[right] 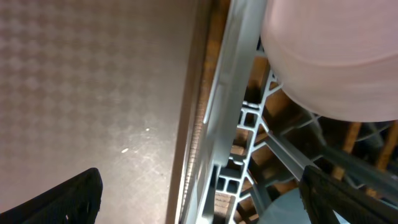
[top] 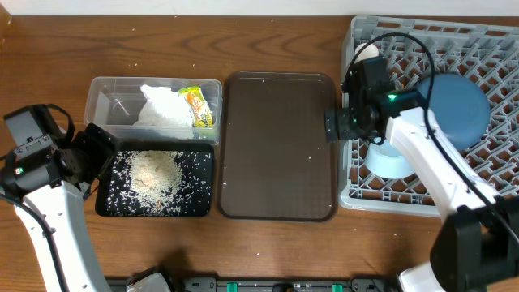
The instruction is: Sort waste into correct bins and load items into the dishwasher rack
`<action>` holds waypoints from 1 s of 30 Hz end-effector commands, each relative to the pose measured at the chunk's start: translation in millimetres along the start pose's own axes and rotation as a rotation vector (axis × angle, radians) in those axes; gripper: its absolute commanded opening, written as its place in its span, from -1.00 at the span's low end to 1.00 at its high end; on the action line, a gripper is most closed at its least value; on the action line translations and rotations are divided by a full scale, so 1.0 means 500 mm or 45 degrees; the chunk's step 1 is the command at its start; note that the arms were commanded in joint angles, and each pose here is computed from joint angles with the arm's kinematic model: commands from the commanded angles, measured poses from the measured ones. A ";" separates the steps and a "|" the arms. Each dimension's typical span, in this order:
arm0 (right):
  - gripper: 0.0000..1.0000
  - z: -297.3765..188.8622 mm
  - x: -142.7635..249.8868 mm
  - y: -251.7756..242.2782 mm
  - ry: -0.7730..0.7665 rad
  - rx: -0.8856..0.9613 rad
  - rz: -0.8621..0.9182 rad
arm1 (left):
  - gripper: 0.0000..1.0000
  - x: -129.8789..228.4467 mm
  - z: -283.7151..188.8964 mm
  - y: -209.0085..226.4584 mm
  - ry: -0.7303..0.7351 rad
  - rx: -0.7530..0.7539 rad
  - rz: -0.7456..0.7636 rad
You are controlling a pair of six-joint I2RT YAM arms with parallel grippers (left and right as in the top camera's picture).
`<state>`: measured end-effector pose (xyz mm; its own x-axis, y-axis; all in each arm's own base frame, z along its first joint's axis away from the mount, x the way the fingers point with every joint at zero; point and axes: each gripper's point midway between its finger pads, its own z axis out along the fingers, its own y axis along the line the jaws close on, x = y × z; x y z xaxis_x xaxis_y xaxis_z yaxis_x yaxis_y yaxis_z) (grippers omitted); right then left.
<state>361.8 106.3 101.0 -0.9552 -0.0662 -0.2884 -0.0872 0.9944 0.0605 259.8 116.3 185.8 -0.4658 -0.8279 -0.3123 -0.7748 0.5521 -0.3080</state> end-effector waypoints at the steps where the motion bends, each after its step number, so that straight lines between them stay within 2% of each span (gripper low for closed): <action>1: 0.97 0.018 0.008 0.017 0.030 0.010 0.048 | 0.83 -0.010 -0.009 -0.002 -0.022 0.002 0.004; 3: 0.49 0.023 0.012 0.017 0.045 0.013 0.047 | 0.84 -0.011 -0.009 -0.002 -0.023 0.002 0.004; 4: 0.14 0.024 0.014 0.016 0.050 0.015 0.047 | 0.84 -0.011 -0.009 -0.002 -0.023 0.002 0.005; 5: -0.11 0.024 0.015 0.016 0.053 0.016 0.047 | 0.84 -0.011 -0.009 -0.002 -0.023 0.002 0.004; 6: -0.25 0.024 0.017 0.016 0.057 0.017 0.047 | 0.83 -0.011 -0.009 -0.002 -0.023 0.002 0.004; 15: -0.40 0.020 0.057 0.006 0.162 0.044 0.045 | 0.84 -0.011 -0.009 -0.002 -0.023 0.002 0.004; 17: -0.54 0.019 0.066 0.004 0.186 0.050 0.044 | 0.84 -0.010 -0.009 -0.002 -0.022 0.002 0.005; 30: -0.88 0.012 0.106 0.026 0.273 0.059 -0.039 | 0.84 -0.010 -0.009 -0.002 -0.022 0.002 0.004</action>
<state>320.8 103.3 82.1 -0.9931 -0.0505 -0.1055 -0.0510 0.9987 0.0021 259.8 116.3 185.8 -0.4658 -0.8279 -0.3123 -0.7748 0.5521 -0.3080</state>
